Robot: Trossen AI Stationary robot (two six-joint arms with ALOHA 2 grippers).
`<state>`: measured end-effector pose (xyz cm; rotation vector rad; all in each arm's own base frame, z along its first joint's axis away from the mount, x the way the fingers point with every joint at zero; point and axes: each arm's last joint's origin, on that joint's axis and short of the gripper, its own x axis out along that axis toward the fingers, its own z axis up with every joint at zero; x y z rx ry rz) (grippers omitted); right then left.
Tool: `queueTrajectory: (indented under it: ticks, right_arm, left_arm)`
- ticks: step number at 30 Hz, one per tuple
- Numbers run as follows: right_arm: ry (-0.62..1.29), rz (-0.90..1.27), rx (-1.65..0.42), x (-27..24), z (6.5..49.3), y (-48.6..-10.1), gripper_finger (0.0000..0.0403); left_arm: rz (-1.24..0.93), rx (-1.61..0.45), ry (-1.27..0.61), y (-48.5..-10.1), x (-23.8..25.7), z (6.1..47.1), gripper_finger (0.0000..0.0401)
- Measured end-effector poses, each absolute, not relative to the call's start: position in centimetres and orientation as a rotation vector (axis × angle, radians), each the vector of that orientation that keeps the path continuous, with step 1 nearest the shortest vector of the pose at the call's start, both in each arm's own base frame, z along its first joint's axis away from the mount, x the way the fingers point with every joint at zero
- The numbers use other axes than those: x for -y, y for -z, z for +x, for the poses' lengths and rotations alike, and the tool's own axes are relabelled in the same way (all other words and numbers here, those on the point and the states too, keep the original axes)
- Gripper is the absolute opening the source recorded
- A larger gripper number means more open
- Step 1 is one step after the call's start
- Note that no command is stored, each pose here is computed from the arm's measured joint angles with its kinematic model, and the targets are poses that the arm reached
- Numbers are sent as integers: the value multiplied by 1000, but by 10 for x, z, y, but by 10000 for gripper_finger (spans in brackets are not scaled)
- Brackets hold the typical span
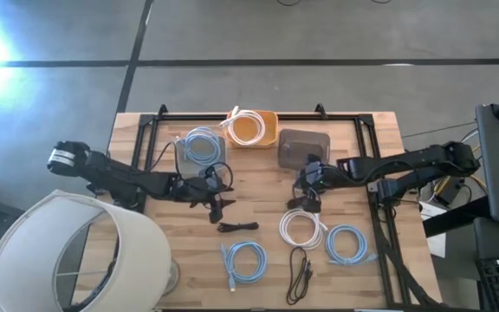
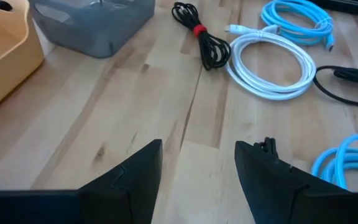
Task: Pick & Place USB Port
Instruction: Put the top black charger cable into the black bin
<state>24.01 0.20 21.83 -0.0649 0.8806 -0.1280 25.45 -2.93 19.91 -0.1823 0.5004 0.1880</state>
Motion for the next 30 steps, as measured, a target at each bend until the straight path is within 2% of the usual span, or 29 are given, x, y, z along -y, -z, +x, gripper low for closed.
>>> queueTrajectory:
  ticks: [7,13,30]
  right_arm:
    - [100,-118,-807,-2,247,-223,8]
    - [20,-87,-857,-5,243,-219,9]
    - [15,-99,-921,-4,244,-211,9]
  left_arm:
    - [-171,-499,-193,-199,29,255,206]
    - [-170,-499,-193,-199,29,255,206]
    - [-168,-499,-195,-199,29,255,206]
